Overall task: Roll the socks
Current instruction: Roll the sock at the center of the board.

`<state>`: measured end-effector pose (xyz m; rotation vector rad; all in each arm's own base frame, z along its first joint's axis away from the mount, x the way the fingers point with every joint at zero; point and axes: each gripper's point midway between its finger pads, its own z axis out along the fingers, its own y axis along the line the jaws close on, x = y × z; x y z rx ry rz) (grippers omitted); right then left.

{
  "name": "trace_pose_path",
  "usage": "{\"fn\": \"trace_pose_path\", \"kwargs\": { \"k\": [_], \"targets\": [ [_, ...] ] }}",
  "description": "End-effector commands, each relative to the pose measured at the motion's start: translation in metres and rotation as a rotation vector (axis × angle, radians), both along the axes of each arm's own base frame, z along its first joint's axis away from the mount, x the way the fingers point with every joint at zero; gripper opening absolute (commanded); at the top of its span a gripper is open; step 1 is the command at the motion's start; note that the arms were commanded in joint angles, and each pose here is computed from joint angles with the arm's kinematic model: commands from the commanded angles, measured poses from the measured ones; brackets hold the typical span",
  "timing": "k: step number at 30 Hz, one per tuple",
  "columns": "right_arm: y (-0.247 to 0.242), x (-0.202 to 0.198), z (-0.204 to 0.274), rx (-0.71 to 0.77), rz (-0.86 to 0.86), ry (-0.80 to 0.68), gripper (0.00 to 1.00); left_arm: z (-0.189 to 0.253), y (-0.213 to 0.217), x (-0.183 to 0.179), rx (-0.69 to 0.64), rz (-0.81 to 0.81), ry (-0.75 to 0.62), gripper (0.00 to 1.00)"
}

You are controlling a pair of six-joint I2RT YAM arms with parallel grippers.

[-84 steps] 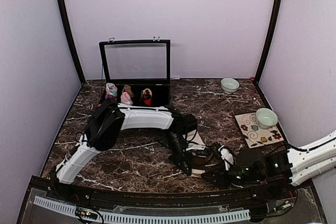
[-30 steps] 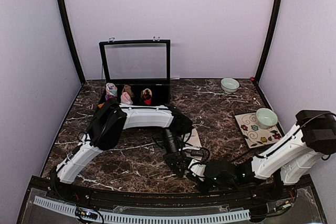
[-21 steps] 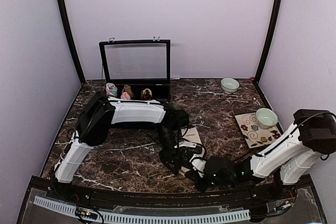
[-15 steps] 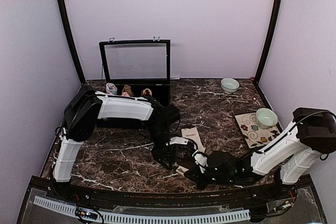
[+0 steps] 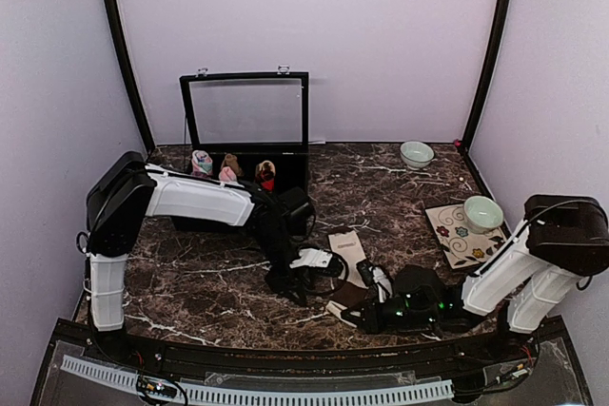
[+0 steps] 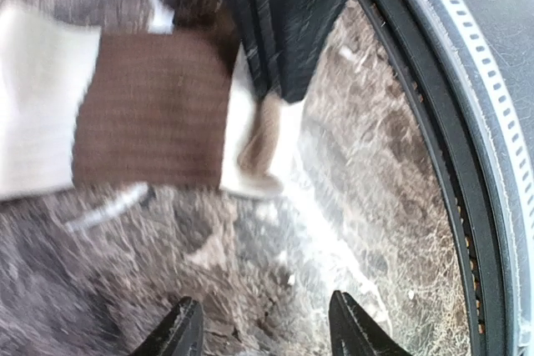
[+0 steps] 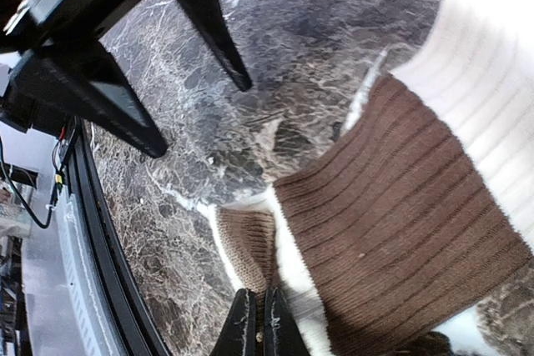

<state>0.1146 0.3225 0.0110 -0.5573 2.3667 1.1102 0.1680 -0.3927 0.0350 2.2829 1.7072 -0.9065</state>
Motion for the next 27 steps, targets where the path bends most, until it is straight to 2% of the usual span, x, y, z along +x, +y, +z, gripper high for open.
{"fn": "trace_pose_path", "kwargs": {
  "k": [1, 5, 11, 18, 27],
  "targets": [
    [-0.074, -0.026, -0.074, -0.274, -0.089, 0.252, 0.00, 0.039, -0.019, -0.019, -0.144, -0.126, -0.077, 0.52],
    [-0.086, -0.028, -0.081, -0.271, -0.138, 0.348, 0.00, 0.031, -0.027, -0.036, -0.147, -0.216, -0.153, 0.52],
    [-0.088, -0.028, -0.086, -0.303, -0.146, 0.404, 0.00, 0.027, -0.046, -0.049, -0.184, -0.300, -0.271, 0.50],
    [-0.093, -0.025, -0.087, -0.307, -0.161, 0.460, 0.00, 0.012, -0.051, -0.036, -0.169, -0.316, -0.360, 0.49],
    [-0.091, -0.023, -0.087, -0.297, -0.154, 0.477, 0.00, -0.004, -0.055, -0.028, -0.135, -0.310, -0.381, 0.47]
  ]
}}
